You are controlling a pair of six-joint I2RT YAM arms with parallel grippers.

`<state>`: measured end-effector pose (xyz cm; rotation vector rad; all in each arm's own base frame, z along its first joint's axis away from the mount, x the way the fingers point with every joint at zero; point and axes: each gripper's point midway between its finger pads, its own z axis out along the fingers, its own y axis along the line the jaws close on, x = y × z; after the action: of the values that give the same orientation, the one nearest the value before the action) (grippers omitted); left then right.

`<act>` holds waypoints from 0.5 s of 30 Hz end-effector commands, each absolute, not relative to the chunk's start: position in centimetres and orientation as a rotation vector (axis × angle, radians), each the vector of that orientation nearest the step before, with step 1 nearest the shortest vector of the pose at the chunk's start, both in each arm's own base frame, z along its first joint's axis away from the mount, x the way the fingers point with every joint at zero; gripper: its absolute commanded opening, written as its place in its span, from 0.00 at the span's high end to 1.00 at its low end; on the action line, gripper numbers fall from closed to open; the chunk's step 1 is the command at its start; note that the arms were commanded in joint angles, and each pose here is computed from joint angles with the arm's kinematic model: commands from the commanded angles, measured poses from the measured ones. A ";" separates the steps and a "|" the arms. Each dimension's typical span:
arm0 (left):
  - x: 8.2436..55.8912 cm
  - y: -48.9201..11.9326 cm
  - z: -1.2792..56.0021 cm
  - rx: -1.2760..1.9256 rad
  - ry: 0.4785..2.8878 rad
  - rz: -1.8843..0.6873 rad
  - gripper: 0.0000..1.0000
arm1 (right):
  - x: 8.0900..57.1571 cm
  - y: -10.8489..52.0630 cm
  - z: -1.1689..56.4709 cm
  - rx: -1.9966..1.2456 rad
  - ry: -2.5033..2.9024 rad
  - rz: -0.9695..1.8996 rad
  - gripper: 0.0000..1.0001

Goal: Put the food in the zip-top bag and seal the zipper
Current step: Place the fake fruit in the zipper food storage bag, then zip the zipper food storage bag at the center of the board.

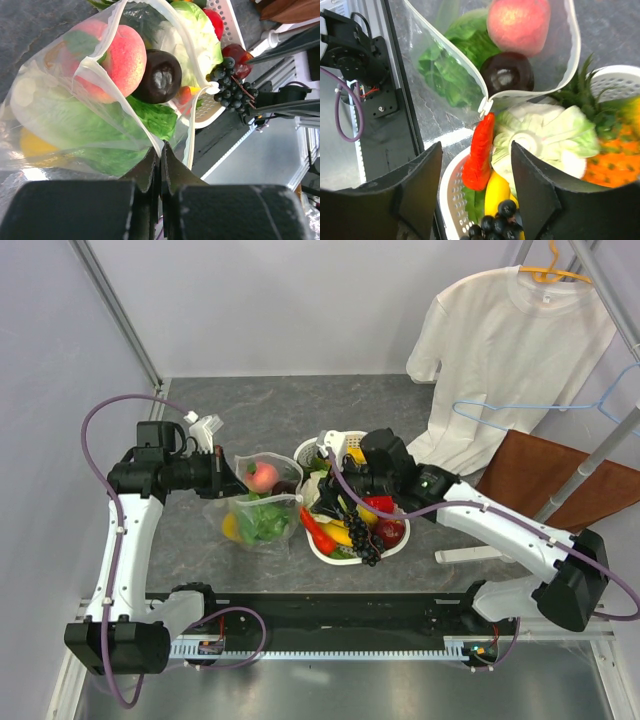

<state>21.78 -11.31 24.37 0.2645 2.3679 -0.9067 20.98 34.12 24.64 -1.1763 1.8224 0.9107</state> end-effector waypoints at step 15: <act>21.5 -12.8 26.8 0.262 2.237 -1.044 0.98 | 22.2 38.8 24.3 -1.024 1.599 1.054 0.41</act>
<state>21.21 -12.16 25.08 0.2541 2.3157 -0.9842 22.22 37.54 22.96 -1.0394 1.6722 1.0126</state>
